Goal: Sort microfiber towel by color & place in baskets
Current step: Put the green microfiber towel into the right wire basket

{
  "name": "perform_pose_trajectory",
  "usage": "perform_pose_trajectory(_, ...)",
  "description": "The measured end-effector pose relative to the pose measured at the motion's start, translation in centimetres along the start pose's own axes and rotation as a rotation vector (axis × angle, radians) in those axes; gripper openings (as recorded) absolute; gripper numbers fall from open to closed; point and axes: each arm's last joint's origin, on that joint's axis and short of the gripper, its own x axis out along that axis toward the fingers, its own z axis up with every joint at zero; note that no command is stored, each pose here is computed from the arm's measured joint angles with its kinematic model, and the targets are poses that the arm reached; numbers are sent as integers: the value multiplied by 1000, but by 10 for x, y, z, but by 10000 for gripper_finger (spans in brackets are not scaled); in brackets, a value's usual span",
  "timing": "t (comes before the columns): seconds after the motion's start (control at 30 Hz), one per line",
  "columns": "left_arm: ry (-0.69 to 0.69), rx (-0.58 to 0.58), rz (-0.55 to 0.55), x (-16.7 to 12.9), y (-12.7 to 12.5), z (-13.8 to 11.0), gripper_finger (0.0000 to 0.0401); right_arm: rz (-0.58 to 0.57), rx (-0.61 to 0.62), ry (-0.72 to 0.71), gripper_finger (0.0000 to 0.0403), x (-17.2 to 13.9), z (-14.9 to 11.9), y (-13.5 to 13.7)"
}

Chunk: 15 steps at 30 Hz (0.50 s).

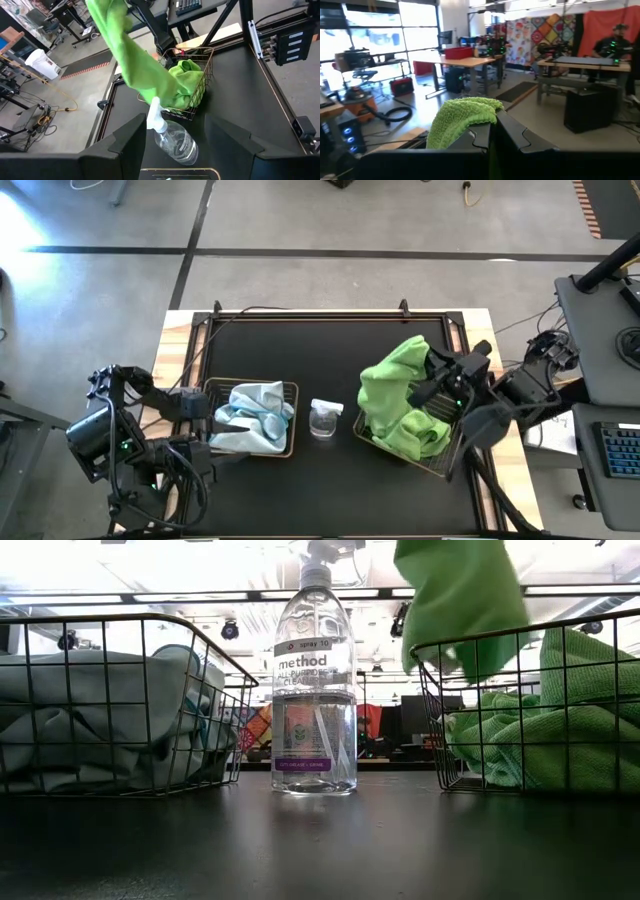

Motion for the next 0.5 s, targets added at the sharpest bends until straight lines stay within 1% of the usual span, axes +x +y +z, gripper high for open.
perform_pose_trajectory(0.1,0,-1,0,0,0,0,185,-24,4,-2,9,5,1,-2)
perform_pose_trajectory(0.2,0,0,0,0,0,0,185,-11,1,8,9,5,0,0)
perform_pose_trajectory(0.23,0,0,-1,0,0,0,185,9,1,24,9,5,-1,0)
perform_pose_trajectory(0.37,13,-1,-32,0,-1,0,185,158,10,139,9,2,-4,5)
perform_pose_trajectory(0.5,21,-4,-48,-1,-1,-1,185,281,29,249,9,0,-8,6)
